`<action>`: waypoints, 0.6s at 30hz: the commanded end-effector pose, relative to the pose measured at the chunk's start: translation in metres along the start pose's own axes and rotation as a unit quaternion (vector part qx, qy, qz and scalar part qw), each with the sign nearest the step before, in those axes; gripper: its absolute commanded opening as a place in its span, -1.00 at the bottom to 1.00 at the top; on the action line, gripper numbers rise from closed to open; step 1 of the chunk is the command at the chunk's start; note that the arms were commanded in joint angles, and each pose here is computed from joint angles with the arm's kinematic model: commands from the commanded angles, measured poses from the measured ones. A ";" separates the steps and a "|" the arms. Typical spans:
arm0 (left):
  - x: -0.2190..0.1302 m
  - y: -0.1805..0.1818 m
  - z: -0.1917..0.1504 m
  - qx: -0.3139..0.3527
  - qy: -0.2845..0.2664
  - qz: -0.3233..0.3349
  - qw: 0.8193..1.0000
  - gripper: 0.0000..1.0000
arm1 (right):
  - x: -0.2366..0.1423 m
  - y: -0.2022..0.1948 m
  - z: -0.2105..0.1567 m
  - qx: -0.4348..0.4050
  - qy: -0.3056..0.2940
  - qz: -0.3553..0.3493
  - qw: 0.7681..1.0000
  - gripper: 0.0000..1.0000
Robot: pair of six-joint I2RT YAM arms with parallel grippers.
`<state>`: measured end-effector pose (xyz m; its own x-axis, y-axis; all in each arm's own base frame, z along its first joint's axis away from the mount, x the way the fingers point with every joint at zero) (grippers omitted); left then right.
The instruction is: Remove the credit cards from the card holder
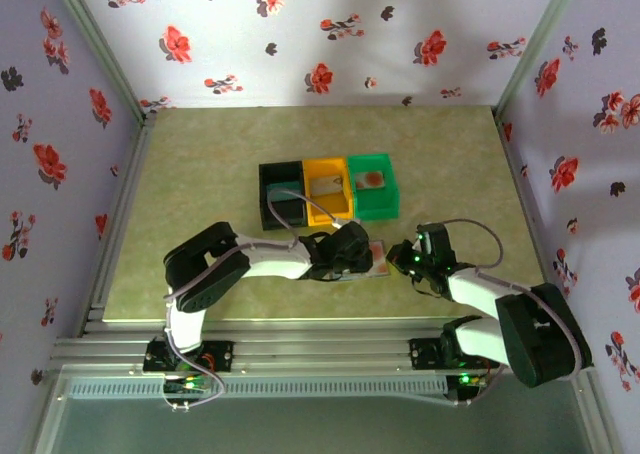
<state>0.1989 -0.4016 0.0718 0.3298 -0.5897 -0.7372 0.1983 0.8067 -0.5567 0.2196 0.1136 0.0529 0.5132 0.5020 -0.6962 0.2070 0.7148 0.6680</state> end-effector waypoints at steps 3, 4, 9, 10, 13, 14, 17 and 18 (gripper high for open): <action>-0.012 -0.015 0.004 0.000 -0.014 -0.059 0.998 -0.50 | 0.004 -0.025 -0.032 0.018 0.063 -0.045 0.997 -1.00; -0.013 -0.017 0.004 -0.001 -0.015 -0.064 0.998 -0.51 | 0.004 -0.025 -0.032 0.018 0.063 -0.044 0.997 -1.00; -0.017 -0.021 0.006 -0.004 -0.023 -0.081 0.996 -0.55 | 0.003 -0.023 -0.032 0.017 0.062 -0.038 0.997 -1.00; -0.018 -0.022 0.007 -0.005 -0.026 -0.086 0.996 -0.55 | 0.002 -0.022 -0.032 0.016 0.060 -0.036 0.997 -1.00; -0.023 -0.025 0.009 -0.005 -0.033 -0.095 0.995 -0.57 | 0.000 -0.021 -0.031 0.014 0.057 -0.035 0.998 -1.00; -0.025 -0.026 0.010 -0.005 -0.035 -0.099 0.994 -0.58 | 0.000 -0.021 -0.031 0.014 0.057 -0.034 0.998 -1.00; -0.028 -0.028 0.012 -0.007 -0.040 -0.107 0.993 -0.63 | -0.001 -0.019 -0.030 0.011 0.055 -0.031 0.998 -1.00; -0.028 -0.029 0.012 -0.008 -0.041 -0.111 0.993 -0.64 | -0.001 -0.019 -0.030 0.011 0.055 -0.031 0.998 -1.00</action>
<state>0.1941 -0.3949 0.0808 0.3422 -0.6553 -0.6734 0.2198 0.7526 -0.6207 0.2163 0.1160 0.0541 0.5163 0.5110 -0.6872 0.1904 0.7139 0.6739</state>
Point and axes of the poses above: each hand's point on the last joint's axis, 136 mm out from that joint toward the fingers, its own x axis out along the fingers, its own y axis along the line the jaws close on, z = x × y, the point moved 5 cm from there along -x, back along the fingers, and after that the axes turned 3 degrees about -x, right-handed, at the moved point
